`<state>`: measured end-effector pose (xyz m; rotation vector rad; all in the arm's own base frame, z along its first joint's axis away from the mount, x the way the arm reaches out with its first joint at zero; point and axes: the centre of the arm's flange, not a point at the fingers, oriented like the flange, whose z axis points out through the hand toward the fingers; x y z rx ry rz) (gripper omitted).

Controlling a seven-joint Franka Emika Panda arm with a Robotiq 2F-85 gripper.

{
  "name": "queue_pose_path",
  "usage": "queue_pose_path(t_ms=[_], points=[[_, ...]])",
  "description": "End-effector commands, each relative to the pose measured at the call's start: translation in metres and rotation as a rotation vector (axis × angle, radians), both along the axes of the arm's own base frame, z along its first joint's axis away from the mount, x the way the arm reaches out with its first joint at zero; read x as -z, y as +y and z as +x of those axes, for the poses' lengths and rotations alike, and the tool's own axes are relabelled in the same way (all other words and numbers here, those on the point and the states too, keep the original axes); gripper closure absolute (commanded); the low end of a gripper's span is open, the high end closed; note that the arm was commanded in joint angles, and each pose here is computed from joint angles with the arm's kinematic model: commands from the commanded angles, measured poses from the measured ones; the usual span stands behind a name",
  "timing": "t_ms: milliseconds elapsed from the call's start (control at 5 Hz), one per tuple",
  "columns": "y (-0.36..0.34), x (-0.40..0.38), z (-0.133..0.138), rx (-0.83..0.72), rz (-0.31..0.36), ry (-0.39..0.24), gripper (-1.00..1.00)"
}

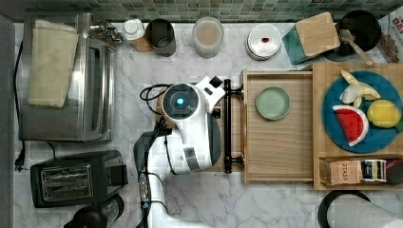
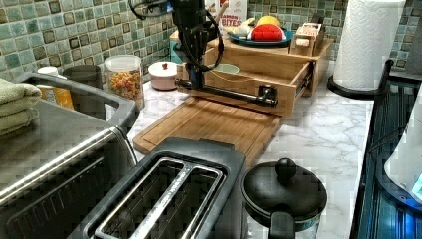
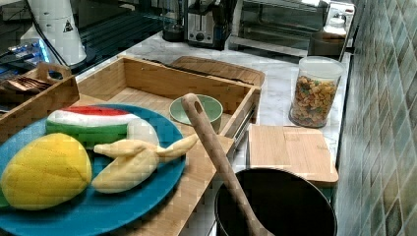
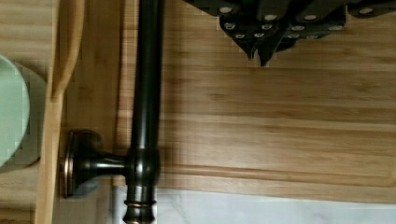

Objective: Close the drawer.

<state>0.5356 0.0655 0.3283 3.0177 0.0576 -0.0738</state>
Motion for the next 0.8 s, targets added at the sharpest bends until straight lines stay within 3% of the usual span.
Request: queue_pose_path(t_ms=[200, 600, 800], points=[[0.047, 0.052, -0.021, -0.083, -0.084, -0.042, 1.0], [0.043, 0.069, -0.027, -0.06, -0.108, -0.054, 1.0], [0.026, 0.061, -0.032, -0.079, -0.08, -0.05, 1.0]])
